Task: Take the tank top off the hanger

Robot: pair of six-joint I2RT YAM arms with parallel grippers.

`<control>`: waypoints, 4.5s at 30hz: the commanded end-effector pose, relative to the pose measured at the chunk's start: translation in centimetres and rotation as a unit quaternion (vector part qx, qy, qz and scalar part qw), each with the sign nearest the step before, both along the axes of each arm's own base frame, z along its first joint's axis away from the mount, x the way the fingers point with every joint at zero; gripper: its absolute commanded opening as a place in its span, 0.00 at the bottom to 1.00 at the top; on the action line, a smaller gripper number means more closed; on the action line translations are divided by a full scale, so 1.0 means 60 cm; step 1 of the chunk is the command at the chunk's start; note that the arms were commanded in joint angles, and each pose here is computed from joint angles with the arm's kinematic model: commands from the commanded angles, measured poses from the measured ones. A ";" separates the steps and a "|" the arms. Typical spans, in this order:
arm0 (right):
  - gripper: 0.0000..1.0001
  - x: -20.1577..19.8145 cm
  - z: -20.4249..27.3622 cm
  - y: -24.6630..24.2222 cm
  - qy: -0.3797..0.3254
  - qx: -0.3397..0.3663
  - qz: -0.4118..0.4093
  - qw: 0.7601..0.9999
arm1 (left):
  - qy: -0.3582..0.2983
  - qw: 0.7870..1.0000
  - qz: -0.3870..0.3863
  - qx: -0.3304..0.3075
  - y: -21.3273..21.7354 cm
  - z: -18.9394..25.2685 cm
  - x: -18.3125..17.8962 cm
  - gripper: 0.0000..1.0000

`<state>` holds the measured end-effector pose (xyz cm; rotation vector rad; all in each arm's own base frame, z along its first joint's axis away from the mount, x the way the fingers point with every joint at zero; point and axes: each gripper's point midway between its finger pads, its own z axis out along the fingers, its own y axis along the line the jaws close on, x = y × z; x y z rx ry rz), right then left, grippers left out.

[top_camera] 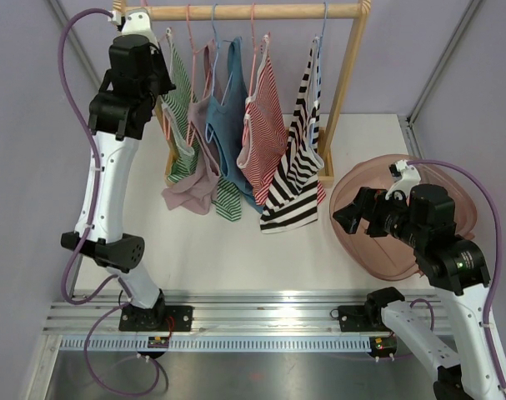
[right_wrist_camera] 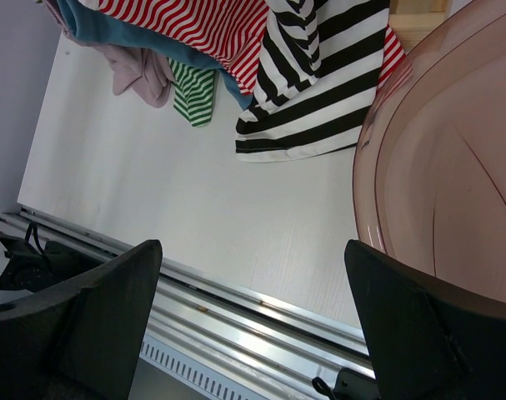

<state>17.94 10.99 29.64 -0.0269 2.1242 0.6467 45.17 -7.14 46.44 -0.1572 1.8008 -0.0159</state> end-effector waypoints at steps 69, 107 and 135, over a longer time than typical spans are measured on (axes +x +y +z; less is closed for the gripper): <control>0.90 0.055 -0.014 0.443 -0.021 0.247 0.240 0.939 | 0.060 0.874 -0.434 -0.209 -0.118 -0.237 -0.645 0.00; 0.00 0.096 0.181 0.360 -0.153 0.174 0.088 0.969 | -0.140 0.847 -0.507 -0.075 -0.084 -0.063 -0.733 0.00; 0.00 0.072 0.262 0.142 -0.227 0.061 -0.040 0.971 | -0.332 0.757 -0.538 -0.165 -0.150 0.068 -0.635 0.00</control>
